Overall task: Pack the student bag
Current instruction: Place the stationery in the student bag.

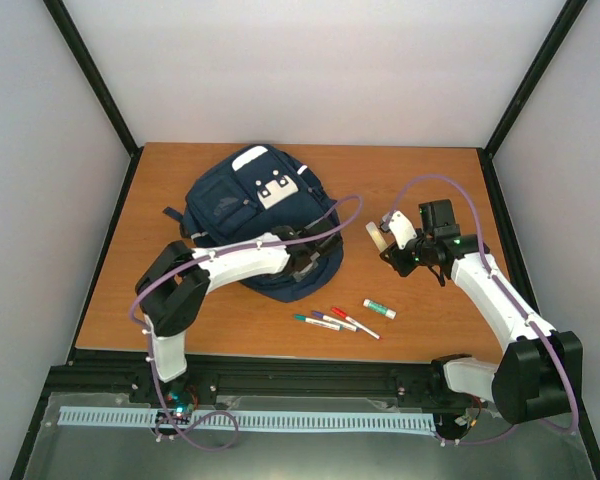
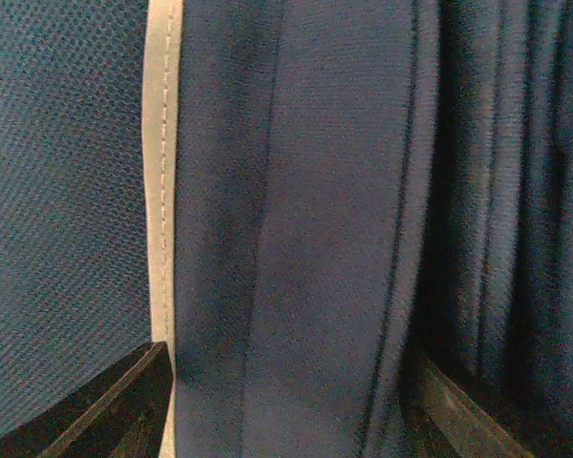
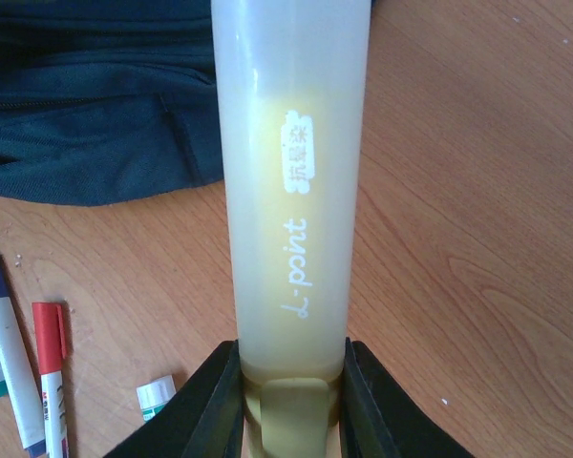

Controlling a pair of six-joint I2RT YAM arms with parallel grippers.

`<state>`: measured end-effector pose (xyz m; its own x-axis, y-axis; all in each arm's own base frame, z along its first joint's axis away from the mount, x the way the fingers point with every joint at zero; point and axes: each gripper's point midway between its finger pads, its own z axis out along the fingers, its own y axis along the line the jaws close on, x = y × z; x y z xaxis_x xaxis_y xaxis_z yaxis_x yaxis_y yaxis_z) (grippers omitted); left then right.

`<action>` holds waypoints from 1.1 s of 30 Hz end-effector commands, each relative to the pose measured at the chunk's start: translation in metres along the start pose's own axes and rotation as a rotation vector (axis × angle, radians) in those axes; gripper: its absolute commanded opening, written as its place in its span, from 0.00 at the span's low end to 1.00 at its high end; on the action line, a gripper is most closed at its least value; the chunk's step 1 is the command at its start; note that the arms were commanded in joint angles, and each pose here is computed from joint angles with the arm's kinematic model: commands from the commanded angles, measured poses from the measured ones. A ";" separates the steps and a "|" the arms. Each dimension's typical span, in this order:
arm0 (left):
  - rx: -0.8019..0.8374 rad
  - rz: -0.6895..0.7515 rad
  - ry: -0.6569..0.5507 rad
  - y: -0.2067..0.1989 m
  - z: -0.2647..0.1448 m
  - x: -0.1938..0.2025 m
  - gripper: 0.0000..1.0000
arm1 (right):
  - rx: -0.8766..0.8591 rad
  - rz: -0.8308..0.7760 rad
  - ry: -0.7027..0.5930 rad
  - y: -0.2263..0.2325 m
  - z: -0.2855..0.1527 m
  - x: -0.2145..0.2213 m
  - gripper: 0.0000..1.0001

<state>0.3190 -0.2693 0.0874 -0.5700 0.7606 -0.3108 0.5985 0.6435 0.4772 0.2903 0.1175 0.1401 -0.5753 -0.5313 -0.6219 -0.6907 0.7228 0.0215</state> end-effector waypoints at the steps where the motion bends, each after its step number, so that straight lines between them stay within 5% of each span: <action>1: -0.164 0.012 0.007 0.024 -0.005 -0.008 0.66 | 0.002 -0.013 -0.026 -0.001 -0.002 -0.004 0.09; 12: -0.311 -0.024 -0.075 0.069 -0.043 -0.029 0.53 | 0.005 -0.012 -0.024 -0.001 -0.002 -0.003 0.09; 19: -0.294 -0.043 -0.057 0.078 -0.041 -0.024 0.36 | 0.002 -0.010 -0.019 -0.001 -0.001 -0.002 0.09; 25: -0.256 0.001 0.006 0.060 -0.019 -0.014 0.53 | 0.002 -0.008 -0.017 -0.001 -0.001 -0.001 0.10; 33: -0.268 0.045 0.052 0.049 0.004 -0.010 0.54 | -0.003 -0.006 -0.016 0.000 0.000 -0.001 0.10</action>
<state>0.3452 -0.2487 0.1137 -0.5661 0.7800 -0.2668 0.4784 0.5744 0.6642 0.2902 0.1176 0.1401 -0.5752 -0.5312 -0.6221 -0.6909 0.7227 0.0218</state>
